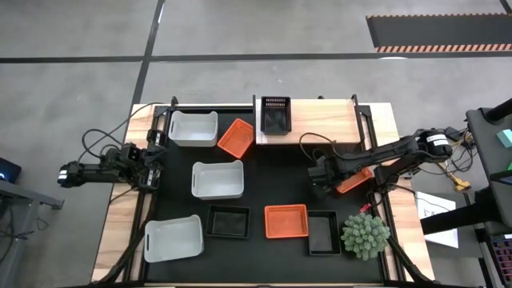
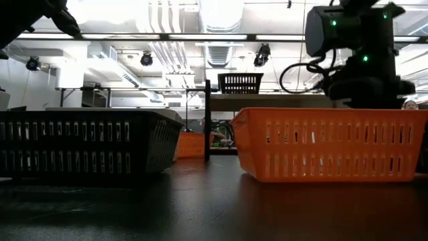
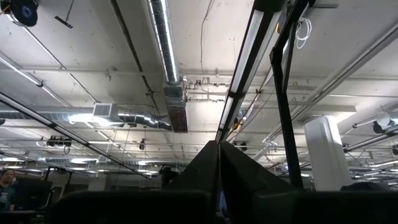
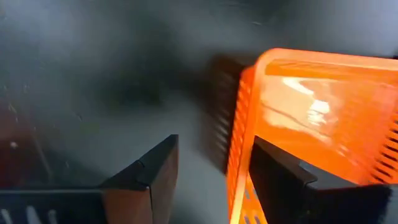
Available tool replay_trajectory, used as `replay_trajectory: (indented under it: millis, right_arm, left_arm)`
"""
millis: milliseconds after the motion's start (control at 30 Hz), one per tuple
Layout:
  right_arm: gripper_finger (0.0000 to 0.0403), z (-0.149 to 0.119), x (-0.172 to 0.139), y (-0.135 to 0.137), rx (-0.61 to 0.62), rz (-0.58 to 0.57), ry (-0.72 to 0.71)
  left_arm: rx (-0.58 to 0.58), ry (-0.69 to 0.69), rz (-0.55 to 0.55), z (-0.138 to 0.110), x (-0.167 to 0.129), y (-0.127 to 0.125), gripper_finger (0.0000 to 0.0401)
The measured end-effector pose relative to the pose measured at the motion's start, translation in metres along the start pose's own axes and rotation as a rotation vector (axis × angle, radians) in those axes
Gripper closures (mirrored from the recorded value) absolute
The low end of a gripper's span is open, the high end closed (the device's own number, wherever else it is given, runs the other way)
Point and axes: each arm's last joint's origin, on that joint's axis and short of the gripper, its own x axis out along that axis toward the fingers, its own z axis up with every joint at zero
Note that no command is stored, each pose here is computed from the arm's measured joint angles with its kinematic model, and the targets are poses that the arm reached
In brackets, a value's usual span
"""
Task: Stack baskets on shelf by color
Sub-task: Put the right orange basket on the shelf
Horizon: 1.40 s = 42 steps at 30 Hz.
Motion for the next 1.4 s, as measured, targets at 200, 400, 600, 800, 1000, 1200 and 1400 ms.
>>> replay_trajectory:
  millis: [200,400,600,800,1000,1200,1400]
  right_arm:
    - [0.0254,-0.001,0.012,0.0,0.007,0.037,-0.021]
    - [0.0318,-0.001,0.01,0.002,-0.025,0.046,-0.026]
    - [0.0388,0.0,0.004,0.005,-0.07,0.072,-0.018]
    - [0.0391,0.002,-0.017,0.019,-0.185,0.142,-0.053]
    - [0.0391,-0.005,-0.052,0.041,-0.462,0.23,-0.13]
    - [0.0391,-0.019,-0.105,0.061,-0.642,0.361,-0.19]
    - [0.0391,-0.032,-0.155,0.073,-0.777,0.468,-0.351]
  left_arm:
    - [0.0,0.0,0.0,0.0,0.0,0.0,0.0401]
    - [-0.002,0.001,0.0,0.0,0.0,0.0,0.0401]
    - [-0.001,0.017,0.0,-0.002,0.0,0.0,0.0401]
    - [-0.001,0.019,0.001,-0.002,0.0,0.0,0.0401]
    - [-0.001,0.019,0.0,-0.002,0.0,0.0,0.0401]
    - [-0.001,0.018,0.0,-0.002,0.0,0.0,0.0401]
    - [-0.001,0.018,0.0,-0.002,0.0,0.0,0.0401]
